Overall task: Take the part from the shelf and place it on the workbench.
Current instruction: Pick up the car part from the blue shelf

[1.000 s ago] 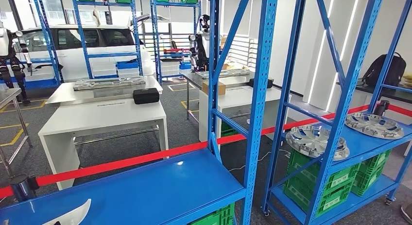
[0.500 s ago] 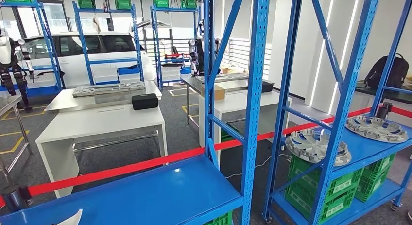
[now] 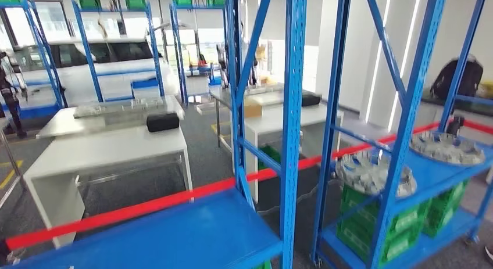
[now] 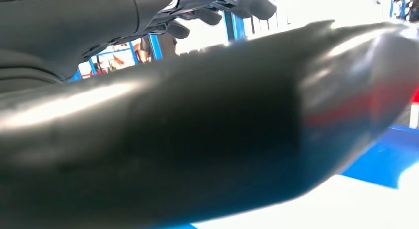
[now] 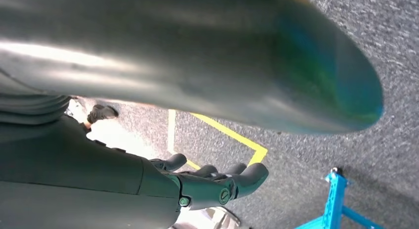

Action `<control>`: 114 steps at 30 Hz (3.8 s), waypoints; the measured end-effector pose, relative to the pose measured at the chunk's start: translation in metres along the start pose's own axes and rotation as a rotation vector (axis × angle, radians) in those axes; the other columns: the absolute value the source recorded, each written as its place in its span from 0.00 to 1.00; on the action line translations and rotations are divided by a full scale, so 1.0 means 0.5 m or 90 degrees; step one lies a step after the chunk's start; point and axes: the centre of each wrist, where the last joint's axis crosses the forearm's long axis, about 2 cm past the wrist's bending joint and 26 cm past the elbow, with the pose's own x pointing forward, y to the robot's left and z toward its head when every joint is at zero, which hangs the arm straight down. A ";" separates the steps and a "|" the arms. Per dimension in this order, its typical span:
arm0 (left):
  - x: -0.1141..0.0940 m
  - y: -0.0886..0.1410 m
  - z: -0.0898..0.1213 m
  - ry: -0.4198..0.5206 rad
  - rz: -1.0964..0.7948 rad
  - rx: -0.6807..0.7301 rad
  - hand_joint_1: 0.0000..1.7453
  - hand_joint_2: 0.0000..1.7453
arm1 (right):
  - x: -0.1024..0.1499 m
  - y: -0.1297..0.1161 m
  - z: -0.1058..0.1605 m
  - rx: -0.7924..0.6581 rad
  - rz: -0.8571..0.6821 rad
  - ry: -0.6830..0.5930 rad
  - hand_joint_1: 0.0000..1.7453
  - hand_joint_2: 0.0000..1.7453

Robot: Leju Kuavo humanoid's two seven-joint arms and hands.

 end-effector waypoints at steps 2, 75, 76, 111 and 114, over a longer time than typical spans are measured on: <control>0.000 -0.003 0.001 0.000 0.000 -0.001 0.00 0.00 | 0.001 0.001 0.000 0.001 0.000 0.000 0.00 0.00; -0.037 -0.188 0.089 -0.056 0.106 0.028 0.00 1.00 | -0.007 -0.002 0.000 -0.011 -0.028 0.008 0.00 0.00; -0.038 -0.191 0.090 -0.055 0.107 0.026 0.00 1.00 | -0.007 -0.002 0.000 -0.011 -0.028 0.008 0.00 0.00; -0.029 -0.192 0.094 -0.052 0.116 0.027 0.00 1.00 | -0.024 0.003 0.002 -0.019 -0.050 0.025 0.00 0.00; -0.029 -0.191 0.094 -0.052 0.119 0.027 0.00 1.00 | -0.026 0.005 0.003 -0.019 -0.051 0.027 0.00 0.00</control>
